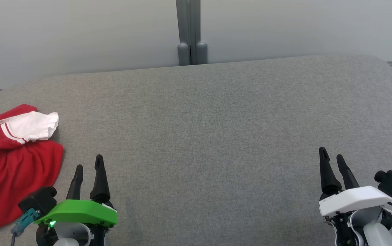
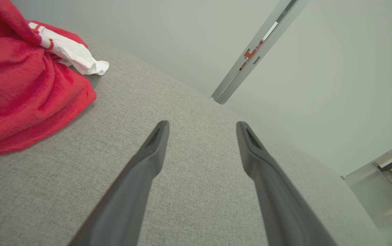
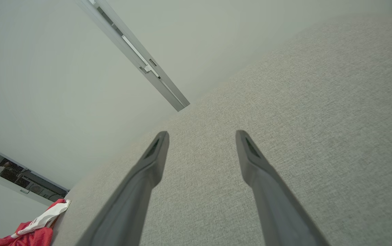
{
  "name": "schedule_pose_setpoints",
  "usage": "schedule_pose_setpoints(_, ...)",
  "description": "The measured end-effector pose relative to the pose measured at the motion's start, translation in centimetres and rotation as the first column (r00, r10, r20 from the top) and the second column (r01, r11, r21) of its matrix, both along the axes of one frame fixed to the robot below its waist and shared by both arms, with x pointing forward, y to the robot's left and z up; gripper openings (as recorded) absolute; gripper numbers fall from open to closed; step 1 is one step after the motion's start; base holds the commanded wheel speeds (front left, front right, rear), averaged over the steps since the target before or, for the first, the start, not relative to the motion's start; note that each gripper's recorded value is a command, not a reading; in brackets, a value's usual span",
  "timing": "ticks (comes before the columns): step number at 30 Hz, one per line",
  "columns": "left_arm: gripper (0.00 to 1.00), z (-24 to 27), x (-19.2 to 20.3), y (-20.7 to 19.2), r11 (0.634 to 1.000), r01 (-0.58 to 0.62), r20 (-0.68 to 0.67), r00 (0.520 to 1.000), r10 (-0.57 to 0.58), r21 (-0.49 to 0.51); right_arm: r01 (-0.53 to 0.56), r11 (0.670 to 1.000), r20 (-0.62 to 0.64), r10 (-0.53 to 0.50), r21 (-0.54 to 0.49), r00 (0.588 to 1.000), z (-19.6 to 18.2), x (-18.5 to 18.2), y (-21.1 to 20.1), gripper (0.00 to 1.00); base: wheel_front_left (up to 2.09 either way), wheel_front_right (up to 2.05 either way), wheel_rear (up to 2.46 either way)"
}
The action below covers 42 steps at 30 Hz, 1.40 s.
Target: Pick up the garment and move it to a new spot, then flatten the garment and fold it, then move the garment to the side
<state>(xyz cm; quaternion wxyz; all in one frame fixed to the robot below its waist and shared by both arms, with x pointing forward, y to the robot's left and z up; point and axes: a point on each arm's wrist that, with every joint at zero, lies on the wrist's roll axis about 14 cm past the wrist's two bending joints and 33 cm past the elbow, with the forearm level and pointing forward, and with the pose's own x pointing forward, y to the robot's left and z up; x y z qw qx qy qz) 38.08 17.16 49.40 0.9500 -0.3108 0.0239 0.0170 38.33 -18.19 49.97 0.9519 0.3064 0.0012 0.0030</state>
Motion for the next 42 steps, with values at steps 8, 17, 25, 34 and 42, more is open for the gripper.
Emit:
schedule_pose_setpoints(8,1.00,0.3,-0.1,-0.1,0.995,0.001,0.019,1.000,-0.003,0.100,-0.004,0.995,0.015,0.006,-0.101,1.000,0.2,0.0,0.1,1.00,0.00,0.00,0.00)
schedule_pose_setpoints(17,1.00,0.7,-0.2,-0.1,0.983,-0.002,0.040,0.999,-0.005,0.185,-0.016,0.984,0.024,0.021,-0.178,1.000,0.2,0.1,0.5,1.00,0.00,0.00,0.00)
schedule_pose_setpoints(25,1.00,0.9,-0.2,-0.3,0.971,-0.002,0.056,0.998,-0.012,0.238,-0.018,0.969,0.038,0.028,-0.247,0.999,0.3,0.2,0.6,1.00,0.00,0.00,0.00)
schedule_pose_setpoints(34,1.00,1.2,-0.2,-0.6,0.955,-0.003,0.075,0.997,-0.021,0.297,-0.023,0.949,0.055,0.042,-0.314,0.998,0.6,0.2,0.9,1.00,0.00,0.00,0.00)
schedule_pose_setpoints(42,1.00,1.5,-0.3,-0.8,0.937,-0.007,0.094,0.995,-0.028,0.350,-0.032,0.928,0.070,0.063,-0.370,0.996,0.9,0.2,1.4,1.00,0.00,0.00,0.00)
